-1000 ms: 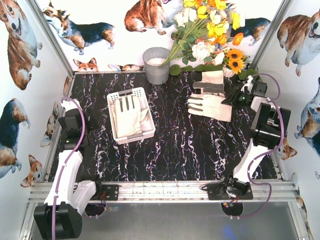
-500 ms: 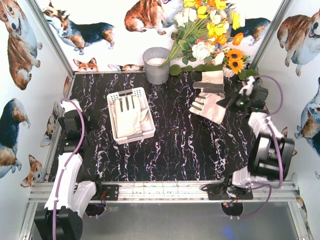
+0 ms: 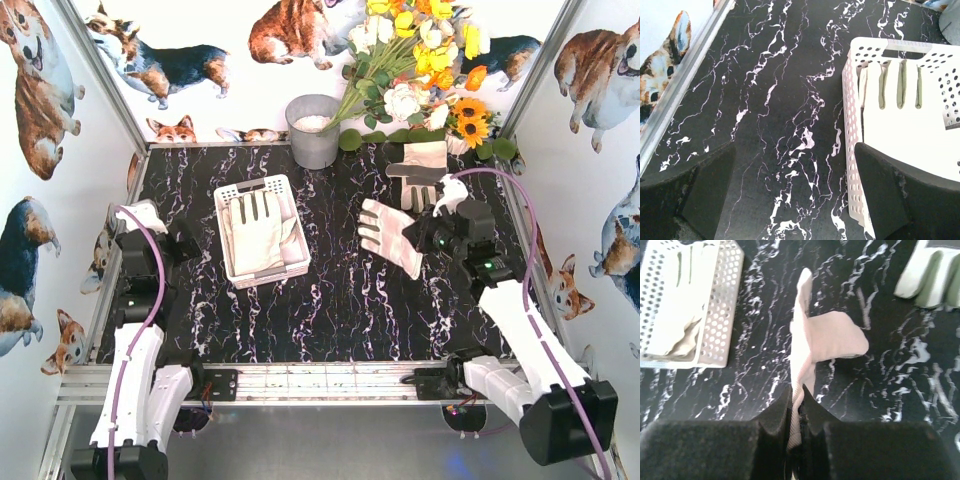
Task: Put the gloves into the storage basket
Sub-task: Turn over the glove at the center of the board.
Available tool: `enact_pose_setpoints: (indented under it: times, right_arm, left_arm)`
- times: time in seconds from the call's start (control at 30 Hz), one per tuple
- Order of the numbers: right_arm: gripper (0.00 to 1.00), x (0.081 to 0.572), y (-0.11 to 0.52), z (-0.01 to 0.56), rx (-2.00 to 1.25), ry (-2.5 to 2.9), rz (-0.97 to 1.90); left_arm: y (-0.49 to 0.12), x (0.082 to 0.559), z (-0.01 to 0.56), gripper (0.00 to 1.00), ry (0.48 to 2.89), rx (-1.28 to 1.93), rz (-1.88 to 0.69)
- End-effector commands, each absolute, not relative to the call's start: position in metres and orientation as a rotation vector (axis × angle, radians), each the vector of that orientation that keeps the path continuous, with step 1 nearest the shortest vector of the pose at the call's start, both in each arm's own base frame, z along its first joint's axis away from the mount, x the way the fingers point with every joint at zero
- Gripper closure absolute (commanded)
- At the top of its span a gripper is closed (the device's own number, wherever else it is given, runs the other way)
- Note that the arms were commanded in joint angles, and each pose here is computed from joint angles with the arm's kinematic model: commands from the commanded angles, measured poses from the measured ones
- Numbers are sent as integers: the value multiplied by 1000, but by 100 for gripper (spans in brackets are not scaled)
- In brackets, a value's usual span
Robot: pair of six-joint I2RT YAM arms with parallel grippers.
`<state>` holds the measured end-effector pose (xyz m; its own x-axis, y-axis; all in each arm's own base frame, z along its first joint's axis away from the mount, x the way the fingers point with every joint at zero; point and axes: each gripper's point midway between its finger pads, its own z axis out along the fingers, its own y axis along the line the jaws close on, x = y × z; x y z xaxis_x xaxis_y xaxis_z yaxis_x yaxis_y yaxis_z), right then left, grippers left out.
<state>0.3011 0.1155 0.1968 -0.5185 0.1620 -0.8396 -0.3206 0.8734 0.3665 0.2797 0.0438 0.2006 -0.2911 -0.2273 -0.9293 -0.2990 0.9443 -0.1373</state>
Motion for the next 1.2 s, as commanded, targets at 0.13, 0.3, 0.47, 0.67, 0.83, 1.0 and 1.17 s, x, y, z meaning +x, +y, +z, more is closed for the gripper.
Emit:
enact_pose_setpoints:
  times: [0.13, 0.3, 0.47, 0.67, 0.83, 1.0, 1.17]
  right_arm:
    - [100, 311, 73, 219, -259, 2058, -17]
    - [100, 306, 95, 201, -453, 2085, -169]
    - [100, 274, 153, 159, -684, 2151, 8]
    - [100, 218, 213, 123, -777, 2238, 262]
    - [100, 184, 259, 107, -827, 2256, 462]
    - [100, 152, 283, 82, -907, 2335, 512]
    - [89, 128, 305, 78, -939, 2356, 610]
  left_arm:
    - [29, 282, 204, 4, 1866, -346, 3]
    - [29, 282, 203, 3, 1871, -345, 11]
    - [31, 282, 201, 3, 1883, -351, 22]
    - [32, 283, 199, 3, 1888, -353, 35]
    - [30, 283, 198, 3, 1898, -345, 24]
    - [26, 282, 198, 3, 1898, -332, 14]
    - [18, 285, 197, 6, 1909, -296, -12]
